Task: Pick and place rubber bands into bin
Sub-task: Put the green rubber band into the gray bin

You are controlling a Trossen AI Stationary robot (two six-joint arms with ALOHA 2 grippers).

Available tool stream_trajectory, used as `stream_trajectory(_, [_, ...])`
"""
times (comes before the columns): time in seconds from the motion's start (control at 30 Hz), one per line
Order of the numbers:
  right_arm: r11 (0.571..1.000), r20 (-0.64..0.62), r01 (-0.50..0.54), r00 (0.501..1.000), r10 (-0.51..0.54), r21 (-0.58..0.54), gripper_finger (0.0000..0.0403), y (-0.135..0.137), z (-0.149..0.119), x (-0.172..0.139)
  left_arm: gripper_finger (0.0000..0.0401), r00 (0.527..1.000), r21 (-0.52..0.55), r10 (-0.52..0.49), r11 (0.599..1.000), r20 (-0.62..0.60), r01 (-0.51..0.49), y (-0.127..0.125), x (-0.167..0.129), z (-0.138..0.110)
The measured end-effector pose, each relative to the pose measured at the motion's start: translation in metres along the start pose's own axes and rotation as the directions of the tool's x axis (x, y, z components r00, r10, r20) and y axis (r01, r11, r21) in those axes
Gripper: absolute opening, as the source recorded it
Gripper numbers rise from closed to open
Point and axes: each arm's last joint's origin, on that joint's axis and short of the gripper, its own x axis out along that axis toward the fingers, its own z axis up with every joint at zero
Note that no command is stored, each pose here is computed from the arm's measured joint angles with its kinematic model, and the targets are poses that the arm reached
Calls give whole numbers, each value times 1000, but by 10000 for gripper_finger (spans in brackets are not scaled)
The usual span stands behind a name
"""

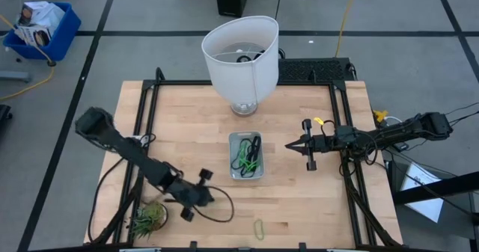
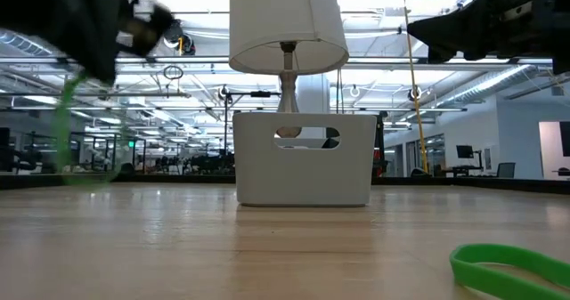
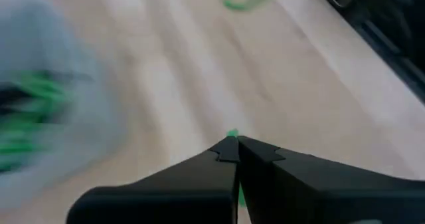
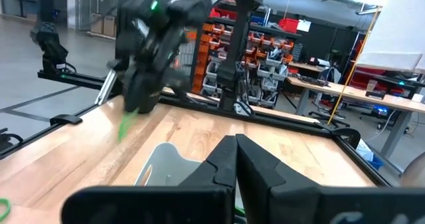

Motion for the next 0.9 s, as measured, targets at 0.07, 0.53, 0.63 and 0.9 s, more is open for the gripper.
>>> stream_trajectory(0.07, [1000,-3,0,1000,0,4,2,0,0,0,2,997,34,80,996,16,-81,6,-24,3])
stream_trajectory(0.53, [1000,-14,-2,1000,2,4,1,0,-1,0,1,890,-265,381,911,252,-316,66,-75,-85])
stream_trajectory(0.63, [1000,-12,-2,1000,2,2,1,0,-1,0,1,881,-313,391,900,268,-304,76,-72,-90])
stream_trajectory(0.9, [1000,-11,0,1000,0,-17,1,0,-1,0,0,891,-254,342,929,300,-271,104,-62,-51])
